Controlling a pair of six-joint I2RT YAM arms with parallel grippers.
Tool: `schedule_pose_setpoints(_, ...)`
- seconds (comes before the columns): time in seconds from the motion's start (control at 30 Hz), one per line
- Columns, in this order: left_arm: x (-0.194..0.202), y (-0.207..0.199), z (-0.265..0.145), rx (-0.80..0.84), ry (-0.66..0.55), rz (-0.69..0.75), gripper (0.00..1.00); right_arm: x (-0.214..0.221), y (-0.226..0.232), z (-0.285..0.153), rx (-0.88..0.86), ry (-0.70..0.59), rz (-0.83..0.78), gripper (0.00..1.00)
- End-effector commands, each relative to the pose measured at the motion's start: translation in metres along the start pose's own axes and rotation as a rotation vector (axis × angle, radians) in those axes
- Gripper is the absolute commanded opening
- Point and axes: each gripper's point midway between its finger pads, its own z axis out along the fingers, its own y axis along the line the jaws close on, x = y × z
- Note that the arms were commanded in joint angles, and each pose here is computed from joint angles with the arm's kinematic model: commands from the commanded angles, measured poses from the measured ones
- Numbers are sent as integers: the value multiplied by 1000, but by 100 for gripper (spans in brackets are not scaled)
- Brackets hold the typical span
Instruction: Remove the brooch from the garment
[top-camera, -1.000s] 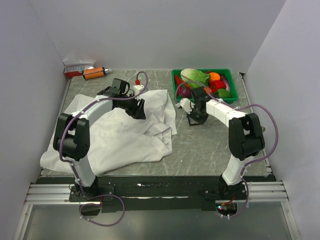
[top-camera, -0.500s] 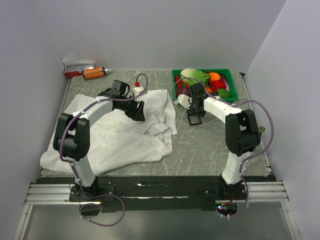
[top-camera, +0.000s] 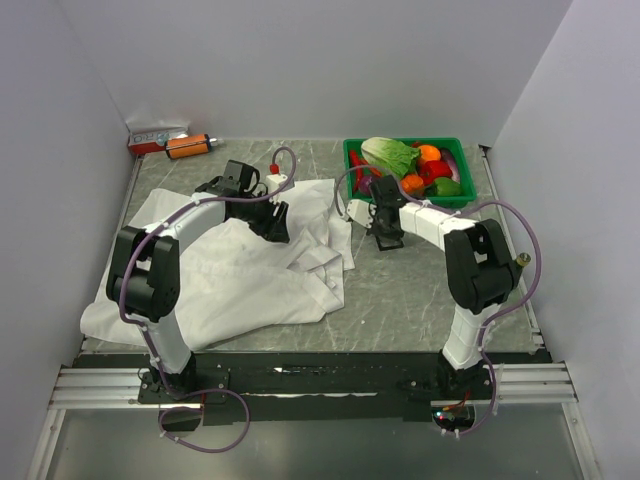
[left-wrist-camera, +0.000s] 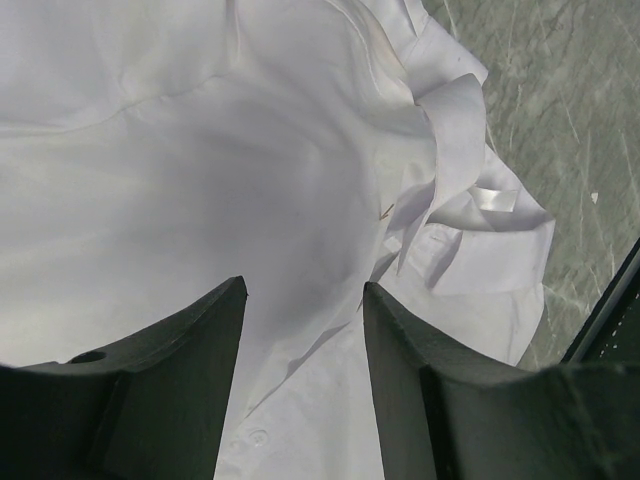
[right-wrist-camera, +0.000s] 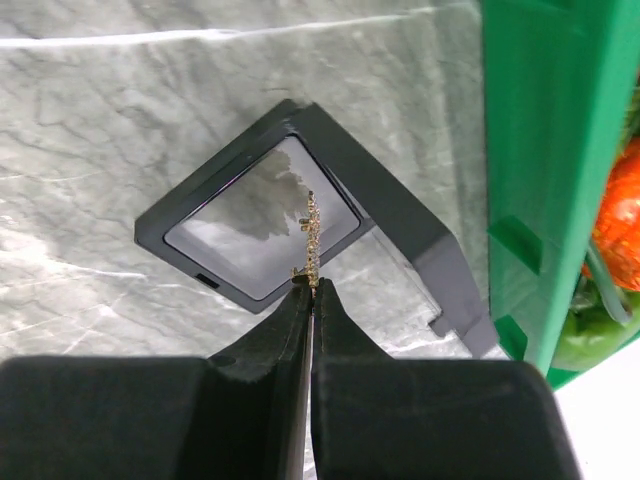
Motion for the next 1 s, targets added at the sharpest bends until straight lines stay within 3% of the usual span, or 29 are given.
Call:
schedule_pose_setpoints(0.0,-16,-2,-9,-10,-31,33,56,-9,-5,-2,48,-19,-31,0)
schedule_pose_setpoints(0.2,-16,-1,-9,-11,-32,34,56,-10,-2,-2,62,-11,-57,5)
schedule_pose_setpoints(0.33,-16,-1,-9,-11,-32,36,56,-12,4,-6,54,-14,-57,16)
schedule_pose_setpoints(0.63,-15,-4,-8,0,-34,29,57,-20,7,-21,1,-25,42,26)
schedule_pose_setpoints(0.97,-14,-5,-8,12,-30,26,57,-31,17,-43,-86,-62,140,46)
